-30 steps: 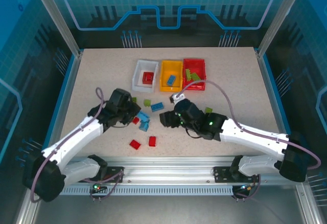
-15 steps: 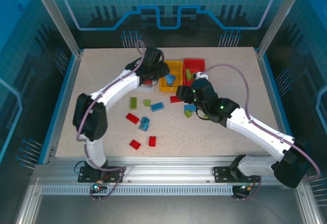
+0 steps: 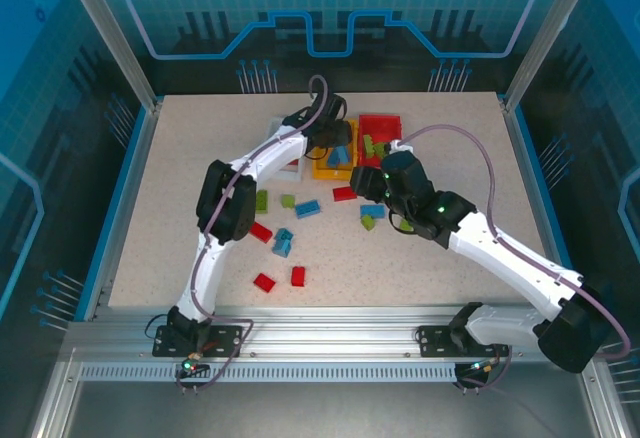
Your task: Sort the legos into containers by color
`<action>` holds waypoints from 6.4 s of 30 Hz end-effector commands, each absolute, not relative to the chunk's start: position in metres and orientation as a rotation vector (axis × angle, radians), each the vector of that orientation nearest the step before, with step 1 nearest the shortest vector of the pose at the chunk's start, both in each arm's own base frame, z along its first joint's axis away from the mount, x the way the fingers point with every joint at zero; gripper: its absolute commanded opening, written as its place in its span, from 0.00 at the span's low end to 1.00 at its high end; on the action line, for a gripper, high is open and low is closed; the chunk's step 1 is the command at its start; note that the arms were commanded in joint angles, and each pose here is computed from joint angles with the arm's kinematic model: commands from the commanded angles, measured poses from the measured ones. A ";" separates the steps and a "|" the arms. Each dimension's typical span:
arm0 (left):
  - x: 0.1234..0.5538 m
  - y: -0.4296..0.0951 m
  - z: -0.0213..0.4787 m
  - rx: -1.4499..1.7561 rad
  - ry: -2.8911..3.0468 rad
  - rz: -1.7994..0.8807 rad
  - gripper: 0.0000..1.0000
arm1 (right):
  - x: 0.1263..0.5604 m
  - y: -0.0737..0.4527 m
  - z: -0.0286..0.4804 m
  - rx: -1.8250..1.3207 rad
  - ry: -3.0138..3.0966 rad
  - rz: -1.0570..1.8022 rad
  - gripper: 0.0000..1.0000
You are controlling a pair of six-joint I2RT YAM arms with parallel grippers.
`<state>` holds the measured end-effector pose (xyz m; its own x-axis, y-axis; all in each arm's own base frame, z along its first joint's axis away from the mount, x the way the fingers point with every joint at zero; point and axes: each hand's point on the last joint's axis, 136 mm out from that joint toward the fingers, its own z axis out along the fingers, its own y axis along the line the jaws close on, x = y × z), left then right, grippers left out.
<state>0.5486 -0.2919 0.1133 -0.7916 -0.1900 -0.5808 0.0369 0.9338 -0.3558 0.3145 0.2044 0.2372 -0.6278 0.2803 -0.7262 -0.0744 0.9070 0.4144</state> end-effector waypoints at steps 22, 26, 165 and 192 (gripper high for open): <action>0.314 -0.317 0.242 0.113 2.256 -0.939 0.68 | 0.297 0.073 0.075 0.595 2.747 0.096 0.74; 0.281 -0.319 0.233 0.159 2.243 -0.970 0.68 | 0.310 0.080 0.060 0.596 2.780 0.104 0.72; 0.505 -0.129 0.109 -0.323 2.677 0.011 0.50 | 0.319 0.303 0.255 -0.279 2.106 0.660 0.99; 0.300 -0.263 0.257 0.048 2.260 -1.012 0.70 | 0.290 0.196 0.069 -0.048 2.779 0.091 0.80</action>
